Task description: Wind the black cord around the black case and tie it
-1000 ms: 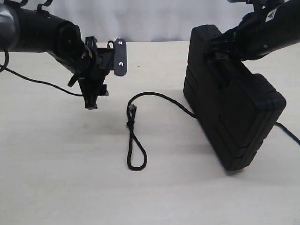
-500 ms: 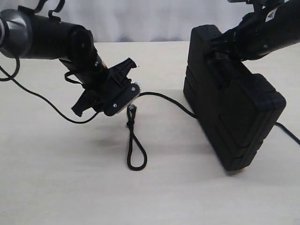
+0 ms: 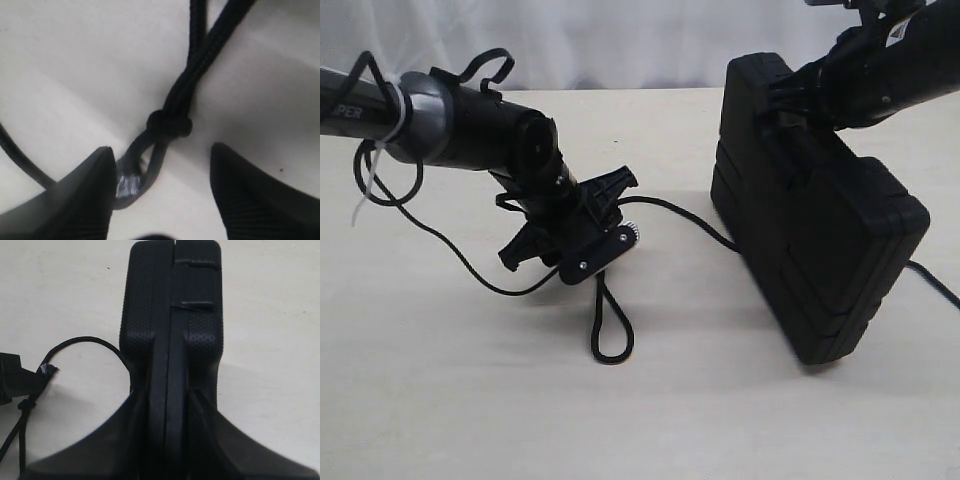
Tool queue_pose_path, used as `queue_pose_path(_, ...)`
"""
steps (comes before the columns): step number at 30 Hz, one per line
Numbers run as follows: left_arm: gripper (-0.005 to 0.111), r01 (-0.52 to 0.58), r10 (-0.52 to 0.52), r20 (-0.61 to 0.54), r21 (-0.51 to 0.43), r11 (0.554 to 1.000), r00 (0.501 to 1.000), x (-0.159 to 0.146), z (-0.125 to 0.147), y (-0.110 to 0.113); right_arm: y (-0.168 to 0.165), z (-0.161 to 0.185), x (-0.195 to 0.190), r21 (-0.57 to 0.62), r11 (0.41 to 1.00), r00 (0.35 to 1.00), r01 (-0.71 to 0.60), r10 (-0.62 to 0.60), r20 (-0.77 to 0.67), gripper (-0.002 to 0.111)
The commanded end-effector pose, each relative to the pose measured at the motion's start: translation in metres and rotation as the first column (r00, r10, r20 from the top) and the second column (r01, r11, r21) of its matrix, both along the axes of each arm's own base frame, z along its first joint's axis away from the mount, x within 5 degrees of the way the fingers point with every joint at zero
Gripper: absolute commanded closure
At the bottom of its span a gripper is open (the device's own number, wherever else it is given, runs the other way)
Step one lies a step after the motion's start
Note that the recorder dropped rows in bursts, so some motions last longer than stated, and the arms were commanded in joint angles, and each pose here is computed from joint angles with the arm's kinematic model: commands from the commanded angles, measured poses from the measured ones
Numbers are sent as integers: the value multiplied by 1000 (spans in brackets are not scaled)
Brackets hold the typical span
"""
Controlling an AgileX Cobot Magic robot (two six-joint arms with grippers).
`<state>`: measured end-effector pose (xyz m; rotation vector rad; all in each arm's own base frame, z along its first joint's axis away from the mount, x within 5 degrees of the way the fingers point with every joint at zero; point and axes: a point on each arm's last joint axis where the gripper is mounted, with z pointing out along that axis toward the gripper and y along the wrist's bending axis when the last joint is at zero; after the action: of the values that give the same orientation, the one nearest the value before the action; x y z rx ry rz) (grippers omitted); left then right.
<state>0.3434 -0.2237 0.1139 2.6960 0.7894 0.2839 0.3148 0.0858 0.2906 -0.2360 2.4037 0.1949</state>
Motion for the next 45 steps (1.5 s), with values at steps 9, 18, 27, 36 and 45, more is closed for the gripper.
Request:
queue_pose_path(9,82,31,-31,-26,8,999,999,-6,-19,-9,1,9,1,12,1000,998,-4,3,66,104)
queue_pose_path(18,107,-133,124,-133,-67,989,983,-12,-19,-14,1,9,1,12,1000,998,-4,3,66,104)
queue_pose_path(27,107,-530,471,-278,-201,824,837,-9,0,-20,1,10,1,13,1000,998,-3,3,68,104)
queue_pose_path(36,107,-805,686,-477,-521,284,550,12,58,-28,1,10,1,13,1000,998,-3,3,68,104)
queue_pose_path(45,107,-859,657,-595,-484,167,463,5,67,-37,1,10,1,13,1000,998,-3,2,70,104)
